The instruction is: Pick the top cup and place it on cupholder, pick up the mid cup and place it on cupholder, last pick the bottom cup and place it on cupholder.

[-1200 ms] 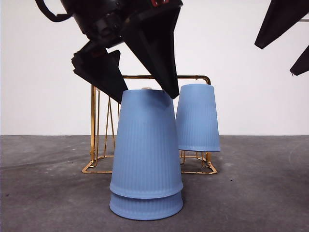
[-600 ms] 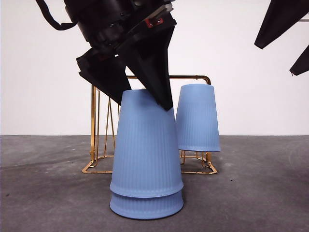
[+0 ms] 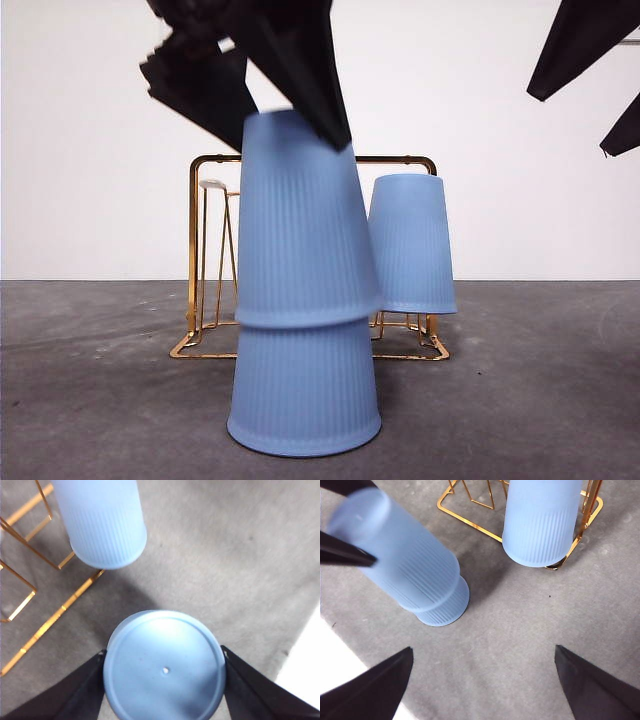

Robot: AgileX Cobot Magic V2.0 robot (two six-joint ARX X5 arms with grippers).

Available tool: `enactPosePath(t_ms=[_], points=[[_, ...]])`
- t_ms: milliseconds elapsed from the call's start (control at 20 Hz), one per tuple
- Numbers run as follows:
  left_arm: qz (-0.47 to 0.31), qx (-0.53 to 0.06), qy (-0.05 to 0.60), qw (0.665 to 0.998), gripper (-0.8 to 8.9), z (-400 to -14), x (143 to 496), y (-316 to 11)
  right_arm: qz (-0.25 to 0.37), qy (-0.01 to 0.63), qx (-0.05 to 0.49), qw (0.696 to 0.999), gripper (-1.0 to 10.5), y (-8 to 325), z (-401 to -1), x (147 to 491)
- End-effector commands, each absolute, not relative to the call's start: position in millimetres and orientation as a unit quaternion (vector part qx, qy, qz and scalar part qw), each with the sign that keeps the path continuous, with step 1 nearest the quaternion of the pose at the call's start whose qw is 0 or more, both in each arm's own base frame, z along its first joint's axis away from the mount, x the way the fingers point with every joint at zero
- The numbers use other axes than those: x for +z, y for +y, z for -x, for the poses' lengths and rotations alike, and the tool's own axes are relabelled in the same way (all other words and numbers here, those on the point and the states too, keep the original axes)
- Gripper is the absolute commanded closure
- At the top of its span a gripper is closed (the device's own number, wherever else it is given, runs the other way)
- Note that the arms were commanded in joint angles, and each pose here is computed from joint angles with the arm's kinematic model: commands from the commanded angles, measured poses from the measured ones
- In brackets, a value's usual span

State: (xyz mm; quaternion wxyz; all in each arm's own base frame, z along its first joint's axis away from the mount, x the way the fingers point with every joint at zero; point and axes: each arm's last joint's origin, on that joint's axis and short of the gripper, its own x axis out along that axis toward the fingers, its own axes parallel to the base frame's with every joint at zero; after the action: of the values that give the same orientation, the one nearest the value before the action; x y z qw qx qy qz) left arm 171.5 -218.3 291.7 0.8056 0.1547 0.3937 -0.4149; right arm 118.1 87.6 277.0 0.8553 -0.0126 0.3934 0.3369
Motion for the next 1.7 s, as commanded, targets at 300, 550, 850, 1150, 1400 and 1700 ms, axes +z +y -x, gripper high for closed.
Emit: enactPosePath(t_ms=[300, 550, 850, 1150, 1400, 1700], points=[[-0.130, -0.388, 0.304, 0.860, 5.78, -147.2, 351.9, -184.1, 0.009, 0.390, 0.340, 0.856, 5.0, 89.5, -118.5, 278.7], [-0.099, -0.355, 0.255, 0.894, 5.78, -135.0, 383.3, -158.4, 0.009, 0.390, 0.340, 0.856, 5.0, 89.5, -118.4, 278.7], [-0.080, -0.255, 0.237, 0.934, 5.69, -156.6, 385.6, -145.4, 0.009, 0.390, 0.340, 0.855, 5.0, 89.4, -118.4, 278.6], [-0.081, -0.209, 0.264, 0.938, 5.67, -192.3, 368.5, -148.4, 0.010, 0.390, 0.340, 0.855, 5.0, 89.4, -118.4, 278.6], [-0.082, -0.201, 0.294, 0.931, 5.66, -221.2, 347.6, -157.4, 0.011, 0.390, 0.341, 0.855, 5.0, 89.4, -118.4, 278.6], [-0.081, -0.213, 0.339, 0.913, 5.66, -248.0, 320.5, -164.9, 0.011, 0.390, 0.341, 0.855, 5.0, 89.4, -118.4, 278.6]])
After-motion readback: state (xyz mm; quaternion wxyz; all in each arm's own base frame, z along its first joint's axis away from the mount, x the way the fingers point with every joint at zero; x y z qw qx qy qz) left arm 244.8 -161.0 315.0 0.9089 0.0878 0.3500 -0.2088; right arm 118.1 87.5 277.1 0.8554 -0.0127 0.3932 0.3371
